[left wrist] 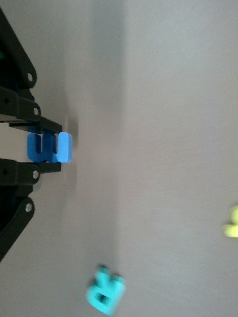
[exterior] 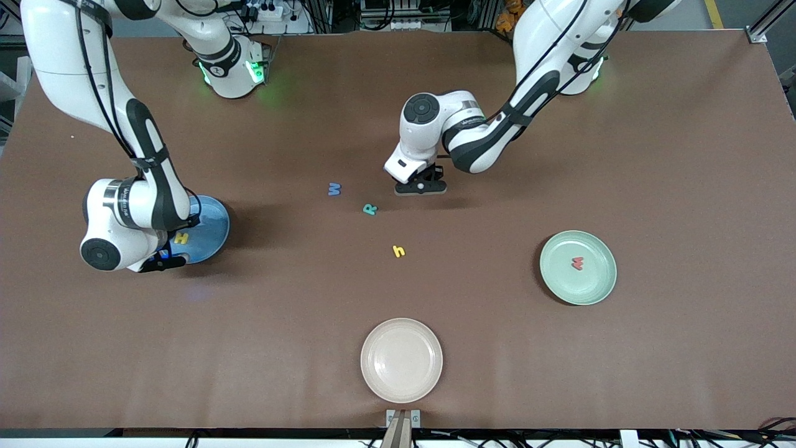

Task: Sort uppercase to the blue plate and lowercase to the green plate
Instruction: 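Release the Q on the blue plate while the left gripper carries blue m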

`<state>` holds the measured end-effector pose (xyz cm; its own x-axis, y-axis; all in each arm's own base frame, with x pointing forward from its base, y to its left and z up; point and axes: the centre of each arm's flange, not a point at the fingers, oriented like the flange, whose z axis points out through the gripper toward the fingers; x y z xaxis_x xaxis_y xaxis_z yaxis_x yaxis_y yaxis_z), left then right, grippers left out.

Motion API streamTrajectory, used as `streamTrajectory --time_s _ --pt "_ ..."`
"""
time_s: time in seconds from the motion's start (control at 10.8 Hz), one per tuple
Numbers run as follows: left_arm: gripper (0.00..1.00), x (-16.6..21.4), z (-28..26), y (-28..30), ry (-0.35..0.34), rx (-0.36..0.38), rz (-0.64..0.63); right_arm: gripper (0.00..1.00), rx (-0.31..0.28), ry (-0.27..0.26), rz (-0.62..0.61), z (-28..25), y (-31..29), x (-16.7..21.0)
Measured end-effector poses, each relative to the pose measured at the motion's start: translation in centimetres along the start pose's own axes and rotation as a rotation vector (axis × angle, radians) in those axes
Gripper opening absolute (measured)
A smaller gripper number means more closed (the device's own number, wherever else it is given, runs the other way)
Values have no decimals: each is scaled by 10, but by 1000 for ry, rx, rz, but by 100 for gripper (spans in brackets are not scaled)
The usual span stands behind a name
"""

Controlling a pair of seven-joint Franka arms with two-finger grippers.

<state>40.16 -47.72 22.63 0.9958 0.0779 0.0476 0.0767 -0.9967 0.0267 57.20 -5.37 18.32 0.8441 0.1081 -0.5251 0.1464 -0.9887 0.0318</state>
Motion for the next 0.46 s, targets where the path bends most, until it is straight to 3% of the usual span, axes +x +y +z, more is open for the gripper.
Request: streamTrajectory --time_s 0.28,0.46 --pt "27 42 -57 -26 71 2 -61 78 14 -12 84 -25 -30 -11" --pt "27 72 -87 -54 64 4 -60 78 60 -18 139 -38 -68 -14"
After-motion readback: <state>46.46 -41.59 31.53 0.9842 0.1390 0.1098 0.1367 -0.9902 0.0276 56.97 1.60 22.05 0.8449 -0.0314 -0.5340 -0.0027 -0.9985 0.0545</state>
